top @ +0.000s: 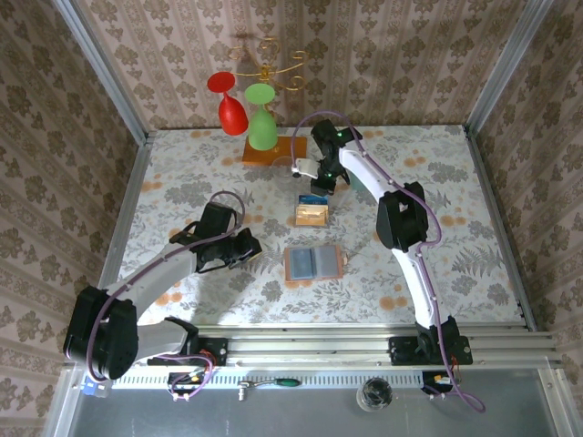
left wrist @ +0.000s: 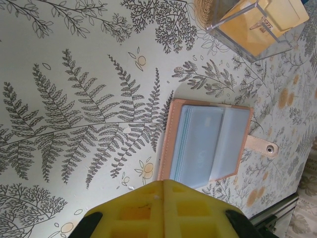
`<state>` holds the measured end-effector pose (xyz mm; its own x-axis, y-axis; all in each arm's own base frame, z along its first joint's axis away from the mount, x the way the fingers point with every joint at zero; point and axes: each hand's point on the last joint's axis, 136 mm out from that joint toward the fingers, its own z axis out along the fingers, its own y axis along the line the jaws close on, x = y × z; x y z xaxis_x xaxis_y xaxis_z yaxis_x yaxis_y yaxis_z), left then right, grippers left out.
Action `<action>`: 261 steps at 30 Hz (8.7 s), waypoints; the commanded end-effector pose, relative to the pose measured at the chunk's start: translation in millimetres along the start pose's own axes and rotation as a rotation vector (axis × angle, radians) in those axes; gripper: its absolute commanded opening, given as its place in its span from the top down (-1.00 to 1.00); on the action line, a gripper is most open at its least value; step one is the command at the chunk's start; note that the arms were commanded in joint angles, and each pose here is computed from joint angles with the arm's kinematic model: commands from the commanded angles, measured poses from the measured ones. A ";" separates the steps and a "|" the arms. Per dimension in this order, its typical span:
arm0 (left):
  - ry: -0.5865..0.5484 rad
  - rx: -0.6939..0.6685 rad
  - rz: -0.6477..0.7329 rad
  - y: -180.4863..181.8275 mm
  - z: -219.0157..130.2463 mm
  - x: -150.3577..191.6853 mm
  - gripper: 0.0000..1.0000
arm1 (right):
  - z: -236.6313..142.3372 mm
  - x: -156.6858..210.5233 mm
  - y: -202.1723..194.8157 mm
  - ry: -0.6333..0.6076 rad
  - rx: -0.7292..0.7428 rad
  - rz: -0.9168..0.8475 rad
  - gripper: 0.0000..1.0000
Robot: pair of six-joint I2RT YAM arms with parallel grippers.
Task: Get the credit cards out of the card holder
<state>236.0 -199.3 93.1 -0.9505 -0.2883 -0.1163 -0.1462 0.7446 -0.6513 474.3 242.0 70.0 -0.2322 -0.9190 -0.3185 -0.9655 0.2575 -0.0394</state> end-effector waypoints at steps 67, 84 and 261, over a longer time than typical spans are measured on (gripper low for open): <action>0.076 0.059 0.109 -22.7 75.5 24.7 0.87 | -51.7 17.6 199.1 -0.341 -0.074 1.222 0.52; 0.082 -0.001 0.120 -16.8 81.9 39.9 0.93 | -7.5 5.1 226.4 -0.248 -0.196 1.224 0.50; 0.236 0.115 0.195 -139.6 141.0 68.7 0.45 | -62.0 86.6 197.9 -0.367 -0.130 1.343 0.29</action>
<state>226.9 -398.2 53.4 -0.9982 -0.0251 -0.0551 0.0204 0.7178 -0.6960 265.0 199.8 94.0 -0.9466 0.1481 -0.2863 -0.0483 0.8130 0.5802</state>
